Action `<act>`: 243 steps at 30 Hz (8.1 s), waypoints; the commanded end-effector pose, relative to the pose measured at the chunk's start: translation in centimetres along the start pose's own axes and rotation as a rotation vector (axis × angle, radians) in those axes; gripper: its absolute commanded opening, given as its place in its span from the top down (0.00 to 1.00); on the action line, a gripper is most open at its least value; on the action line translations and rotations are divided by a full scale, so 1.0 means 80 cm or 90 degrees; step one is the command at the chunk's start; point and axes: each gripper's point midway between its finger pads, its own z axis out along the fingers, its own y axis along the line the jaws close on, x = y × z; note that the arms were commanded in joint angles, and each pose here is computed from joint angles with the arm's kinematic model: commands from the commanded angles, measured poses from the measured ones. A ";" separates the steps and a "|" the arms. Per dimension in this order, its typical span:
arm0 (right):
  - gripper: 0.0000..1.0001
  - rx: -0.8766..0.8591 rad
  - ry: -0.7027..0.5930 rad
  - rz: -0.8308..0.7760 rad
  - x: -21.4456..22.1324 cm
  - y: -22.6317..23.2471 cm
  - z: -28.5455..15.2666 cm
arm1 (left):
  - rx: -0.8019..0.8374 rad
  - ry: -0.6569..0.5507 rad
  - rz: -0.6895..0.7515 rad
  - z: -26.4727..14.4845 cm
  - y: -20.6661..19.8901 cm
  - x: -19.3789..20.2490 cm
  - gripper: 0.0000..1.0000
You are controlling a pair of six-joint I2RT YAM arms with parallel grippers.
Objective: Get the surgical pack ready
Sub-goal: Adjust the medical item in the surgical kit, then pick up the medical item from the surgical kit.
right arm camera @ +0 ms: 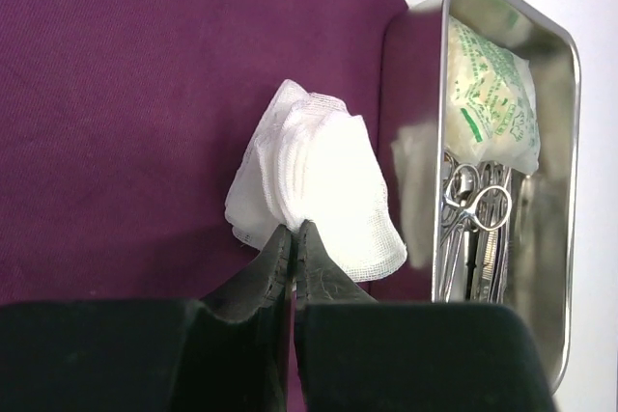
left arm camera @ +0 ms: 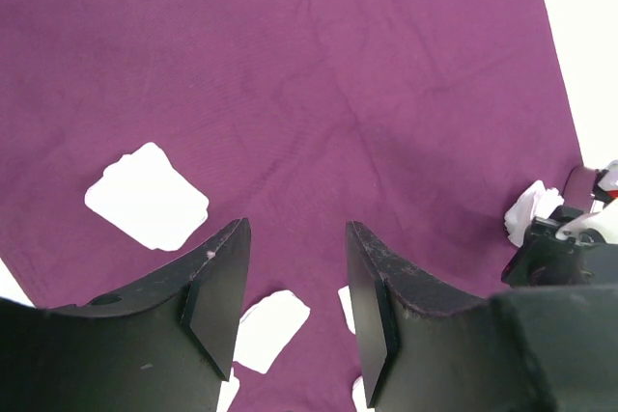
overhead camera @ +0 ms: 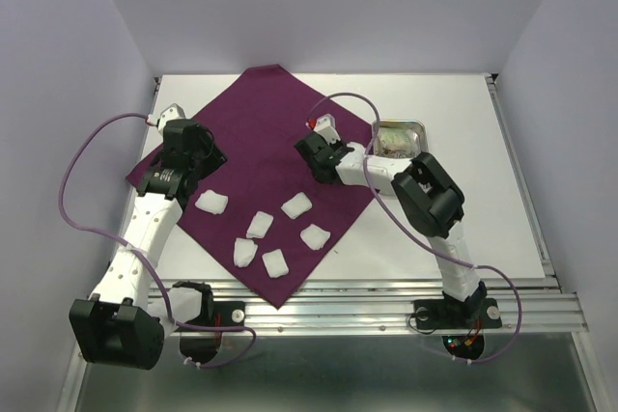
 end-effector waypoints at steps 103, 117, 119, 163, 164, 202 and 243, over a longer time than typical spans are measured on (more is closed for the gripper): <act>0.99 0.082 -0.037 0.022 -0.030 -0.023 -0.007 | 0.019 -0.018 0.022 0.002 0.004 -0.009 0.45; 0.99 0.061 -0.031 0.011 -0.026 0.000 -0.001 | 0.017 -0.017 0.023 0.002 0.005 -0.010 0.45; 0.99 0.062 -0.030 0.005 -0.024 0.002 0.000 | 0.018 -0.016 0.022 0.002 0.005 -0.009 0.45; 0.37 -0.008 0.032 0.041 -0.033 0.023 0.001 | 0.018 -0.011 0.025 0.002 0.007 -0.005 0.45; 0.37 -0.007 0.033 0.042 -0.032 0.024 0.002 | 0.019 -0.012 0.024 0.001 0.007 -0.006 0.45; 0.52 0.046 0.123 0.033 0.044 -0.004 0.055 | 0.021 -0.008 0.024 0.003 0.006 -0.004 0.45; 0.99 0.087 -0.021 0.120 -0.082 -0.099 0.004 | 0.036 -0.001 0.024 0.008 -0.004 -0.008 0.46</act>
